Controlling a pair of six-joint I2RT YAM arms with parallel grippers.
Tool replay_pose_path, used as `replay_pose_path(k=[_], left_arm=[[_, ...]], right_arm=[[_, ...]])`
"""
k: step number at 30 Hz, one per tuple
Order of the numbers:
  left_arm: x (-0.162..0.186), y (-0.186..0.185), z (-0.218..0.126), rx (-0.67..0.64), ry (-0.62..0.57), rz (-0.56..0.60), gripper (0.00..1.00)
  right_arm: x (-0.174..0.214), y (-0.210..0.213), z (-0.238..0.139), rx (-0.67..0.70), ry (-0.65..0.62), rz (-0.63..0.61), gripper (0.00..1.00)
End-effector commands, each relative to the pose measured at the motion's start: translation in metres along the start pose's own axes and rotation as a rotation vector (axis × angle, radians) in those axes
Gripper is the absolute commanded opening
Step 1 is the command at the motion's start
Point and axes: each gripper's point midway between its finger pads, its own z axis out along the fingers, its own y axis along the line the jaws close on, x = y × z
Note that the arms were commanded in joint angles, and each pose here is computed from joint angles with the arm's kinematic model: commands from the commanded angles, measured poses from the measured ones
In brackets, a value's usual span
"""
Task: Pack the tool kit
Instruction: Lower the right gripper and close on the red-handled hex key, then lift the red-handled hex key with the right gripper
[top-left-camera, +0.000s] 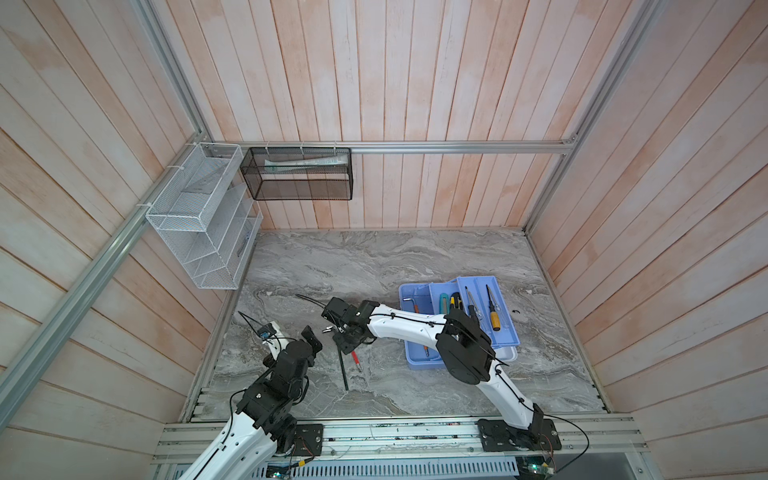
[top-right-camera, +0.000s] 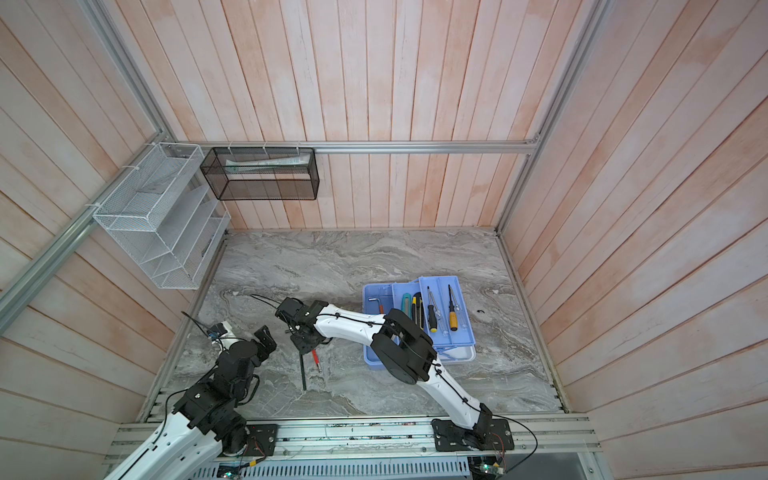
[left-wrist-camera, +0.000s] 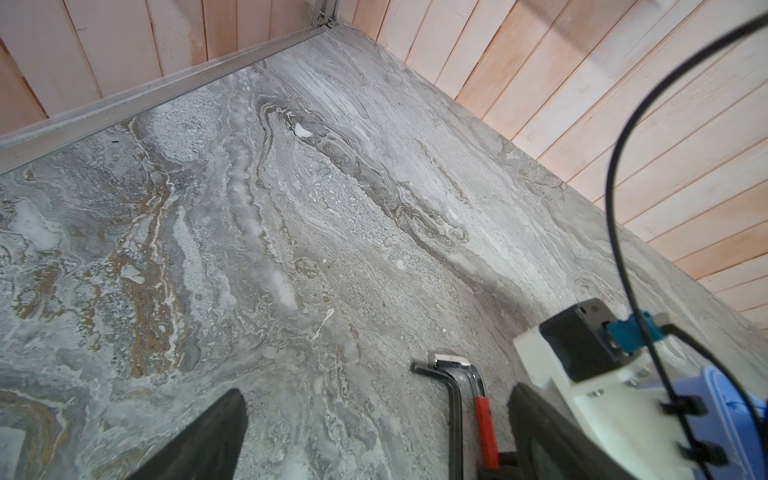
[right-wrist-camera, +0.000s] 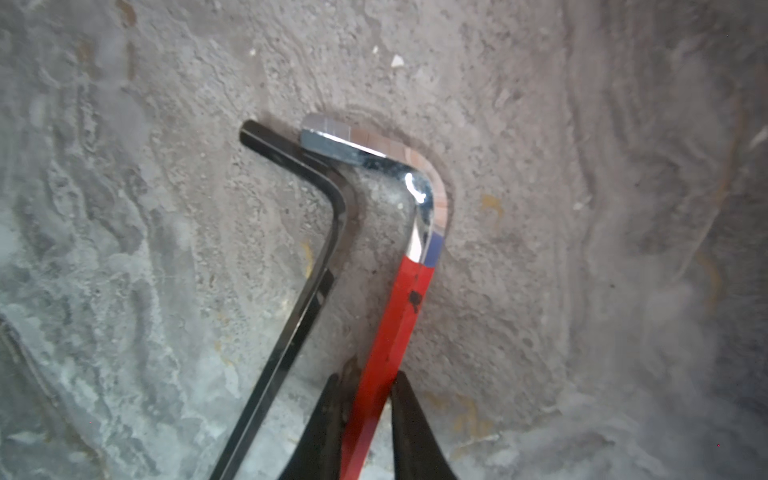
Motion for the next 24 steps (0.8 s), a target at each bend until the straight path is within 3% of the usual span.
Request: replay_pose_path(k=[1, 14, 24], left_arm=[[0.001, 0.006, 0.0, -0.018, -0.004, 0.002, 1.0], [0.002, 0.004, 0.0, -0.011, 0.0, 0.01, 1.0], [0.003, -0.001, 0.002, 0.012, 0.007, 0.028, 1.0]], right_arm=[[0.02, -0.02, 0.005, 0.08, 0.073, -0.021, 0.22], [0.009, -0.016, 0.021, 0.08, 0.065, 0.019, 0.25], [-0.009, -0.03, 0.007, 0.103, -0.012, 0.106, 0.07]])
